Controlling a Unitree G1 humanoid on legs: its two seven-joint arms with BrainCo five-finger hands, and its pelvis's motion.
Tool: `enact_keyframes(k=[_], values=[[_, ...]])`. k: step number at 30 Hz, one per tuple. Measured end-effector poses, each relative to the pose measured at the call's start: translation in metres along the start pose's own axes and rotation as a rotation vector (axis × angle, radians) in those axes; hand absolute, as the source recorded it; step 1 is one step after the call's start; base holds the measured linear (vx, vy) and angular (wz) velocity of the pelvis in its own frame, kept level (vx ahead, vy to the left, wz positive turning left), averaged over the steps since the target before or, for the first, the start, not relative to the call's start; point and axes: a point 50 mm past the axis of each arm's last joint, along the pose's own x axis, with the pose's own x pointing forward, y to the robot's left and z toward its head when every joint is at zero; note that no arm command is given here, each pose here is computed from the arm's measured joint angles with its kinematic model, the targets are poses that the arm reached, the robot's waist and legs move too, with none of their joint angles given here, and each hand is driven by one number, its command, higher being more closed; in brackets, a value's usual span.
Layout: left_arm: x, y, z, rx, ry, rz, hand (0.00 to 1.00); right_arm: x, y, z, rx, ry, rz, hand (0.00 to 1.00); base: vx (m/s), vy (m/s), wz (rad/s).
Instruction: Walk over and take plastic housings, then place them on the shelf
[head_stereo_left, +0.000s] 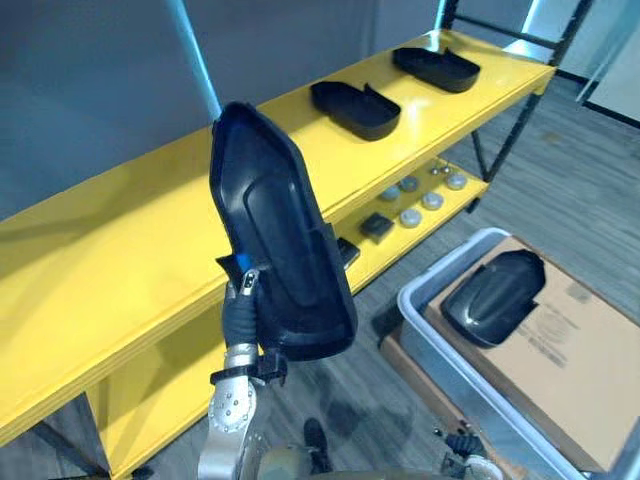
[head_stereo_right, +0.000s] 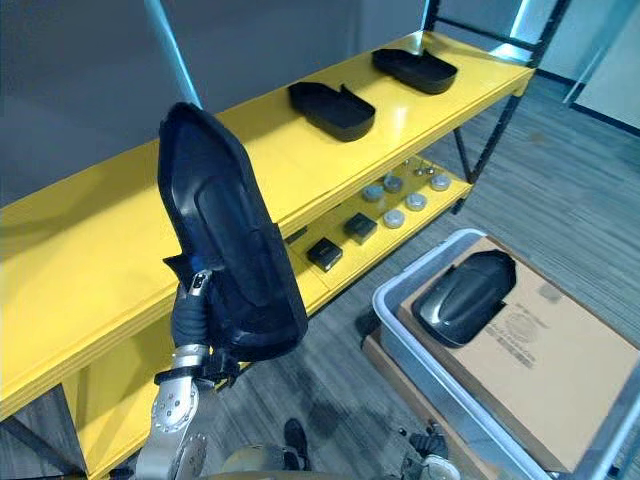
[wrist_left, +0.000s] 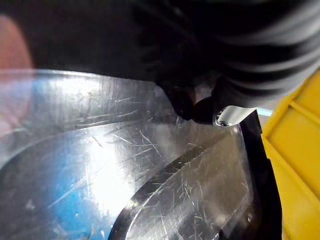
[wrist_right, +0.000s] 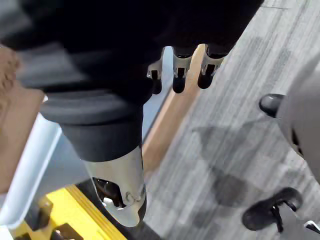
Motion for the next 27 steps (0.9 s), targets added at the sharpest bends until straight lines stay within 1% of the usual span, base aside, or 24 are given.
enact_keyframes(k=[5, 8, 13, 18, 22, 27], values=[[0.000, -0.003, 0.000, -0.004, -0.004, 0.011, 1.00, -0.004, 0.004, 0.003, -0.003, -0.036, 0.019, 0.00, 0.15, -0.056, 0.88], [0.000, -0.006, 0.001, -0.012, -0.008, 0.008, 1.00, -0.010, 0.004, -0.012, 0.000, -0.003, 0.024, 0.00, 0.12, -0.165, 0.95], [-0.002, -0.015, 0.000, -0.066, -0.002, 0.010, 1.00, -0.008, 0.001, -0.005, -0.012, -0.027, 0.019, 0.00, 0.19, -0.228, 0.61], [-0.002, -0.016, -0.001, -0.068, 0.003, 0.009, 1.00, -0.011, 0.006, -0.010, -0.003, -0.015, 0.029, 0.00, 0.12, -0.086, 0.20], [0.000, -0.017, -0.007, -0.033, 0.032, 0.005, 1.00, -0.013, 0.005, -0.016, -0.024, -0.003, 0.026, 0.00, 0.03, -0.007, 0.02], [0.025, -0.023, -0.021, 0.058, 0.068, -0.007, 1.00, -0.013, 0.003, -0.016, -0.025, 0.000, 0.020, 0.00, -0.07, -0.001, -0.02]])
